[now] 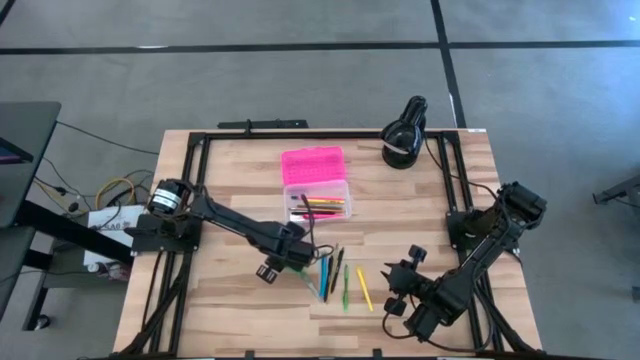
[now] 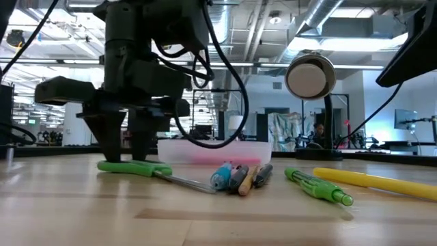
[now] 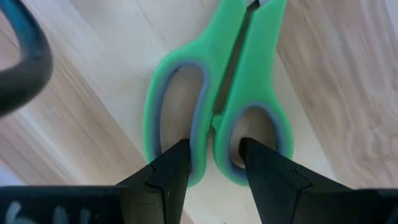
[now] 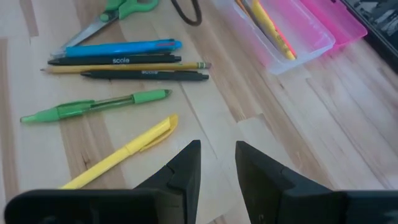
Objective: Pick & place school supplies into a supply box
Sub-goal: Put the green scissors into the supply box
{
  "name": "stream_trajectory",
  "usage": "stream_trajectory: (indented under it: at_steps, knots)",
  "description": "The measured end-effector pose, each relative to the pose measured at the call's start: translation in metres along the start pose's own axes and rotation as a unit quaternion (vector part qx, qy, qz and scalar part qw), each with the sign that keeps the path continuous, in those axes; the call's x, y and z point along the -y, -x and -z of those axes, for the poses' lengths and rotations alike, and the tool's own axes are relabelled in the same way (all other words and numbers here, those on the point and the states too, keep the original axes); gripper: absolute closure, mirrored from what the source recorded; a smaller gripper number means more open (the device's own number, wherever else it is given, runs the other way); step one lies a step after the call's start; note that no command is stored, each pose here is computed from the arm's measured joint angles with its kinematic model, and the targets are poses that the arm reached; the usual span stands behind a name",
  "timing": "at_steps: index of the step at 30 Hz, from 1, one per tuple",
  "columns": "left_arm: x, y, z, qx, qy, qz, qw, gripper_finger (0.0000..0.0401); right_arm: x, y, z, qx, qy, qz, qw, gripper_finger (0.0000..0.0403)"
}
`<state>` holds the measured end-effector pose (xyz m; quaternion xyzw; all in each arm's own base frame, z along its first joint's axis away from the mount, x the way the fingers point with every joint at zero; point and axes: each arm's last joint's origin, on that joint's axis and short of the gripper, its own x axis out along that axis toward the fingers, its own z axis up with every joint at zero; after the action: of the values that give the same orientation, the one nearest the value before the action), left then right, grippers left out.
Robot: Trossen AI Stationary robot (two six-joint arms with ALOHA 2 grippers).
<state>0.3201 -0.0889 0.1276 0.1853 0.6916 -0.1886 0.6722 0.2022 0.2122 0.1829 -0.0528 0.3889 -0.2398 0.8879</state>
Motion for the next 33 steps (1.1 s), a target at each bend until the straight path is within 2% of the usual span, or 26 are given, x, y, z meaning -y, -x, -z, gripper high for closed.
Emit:
stream_trajectory:
  at_steps: [16, 33]
  knots:
    - [0.008, -0.002, 0.019, -0.001, 0.06, -0.008, 0.998, 0.0253, 0.0, 0.0, 0.0, 0.002, 0.008, 0.001, 1.0, 0.0308]
    - [0.024, -0.003, 0.082, 0.054, 0.122, -0.034, 0.99, 0.0253, 0.001, -0.001, -0.002, 0.012, 0.011, 0.006, 1.0, 0.0308]
